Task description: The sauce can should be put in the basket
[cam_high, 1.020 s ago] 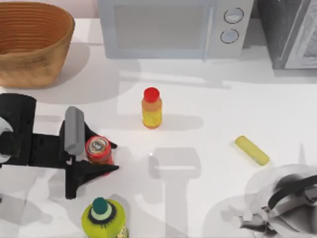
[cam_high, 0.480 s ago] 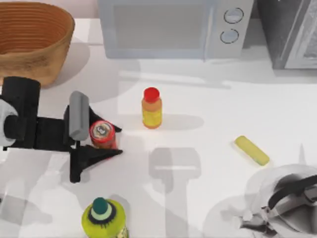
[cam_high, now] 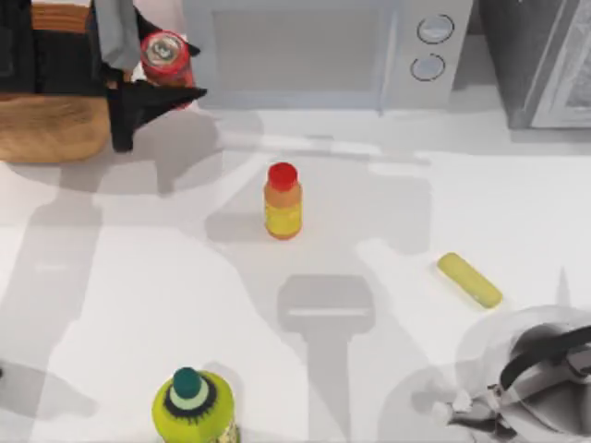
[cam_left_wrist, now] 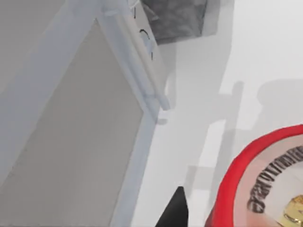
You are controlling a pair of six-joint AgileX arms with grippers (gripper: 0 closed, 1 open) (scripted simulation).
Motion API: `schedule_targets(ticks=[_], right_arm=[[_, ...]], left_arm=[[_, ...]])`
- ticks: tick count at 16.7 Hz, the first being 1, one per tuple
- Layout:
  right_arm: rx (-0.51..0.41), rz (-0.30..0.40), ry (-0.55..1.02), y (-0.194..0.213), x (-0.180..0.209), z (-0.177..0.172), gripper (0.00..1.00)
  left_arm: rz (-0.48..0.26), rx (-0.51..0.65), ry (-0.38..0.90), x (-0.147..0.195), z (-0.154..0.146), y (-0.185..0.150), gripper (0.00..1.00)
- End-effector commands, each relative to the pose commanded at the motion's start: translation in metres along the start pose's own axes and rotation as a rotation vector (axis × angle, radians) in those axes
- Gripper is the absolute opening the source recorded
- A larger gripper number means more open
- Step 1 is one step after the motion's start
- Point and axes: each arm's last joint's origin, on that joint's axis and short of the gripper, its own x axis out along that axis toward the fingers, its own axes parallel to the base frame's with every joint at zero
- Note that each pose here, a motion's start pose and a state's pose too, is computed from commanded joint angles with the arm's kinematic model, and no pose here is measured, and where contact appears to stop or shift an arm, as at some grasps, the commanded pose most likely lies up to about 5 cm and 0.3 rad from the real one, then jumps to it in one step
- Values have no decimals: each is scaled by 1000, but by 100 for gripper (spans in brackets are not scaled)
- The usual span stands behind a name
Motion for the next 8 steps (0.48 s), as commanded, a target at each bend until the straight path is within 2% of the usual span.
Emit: schedule_targets(ticks=[4,8], right_arm=[[0,0,0,0,0,0,100],[0,0,0,0,0,0,100]], left_arm=[[169,-130,55,-81,26,60,0],[327,-365,110,-168,26,79,0]])
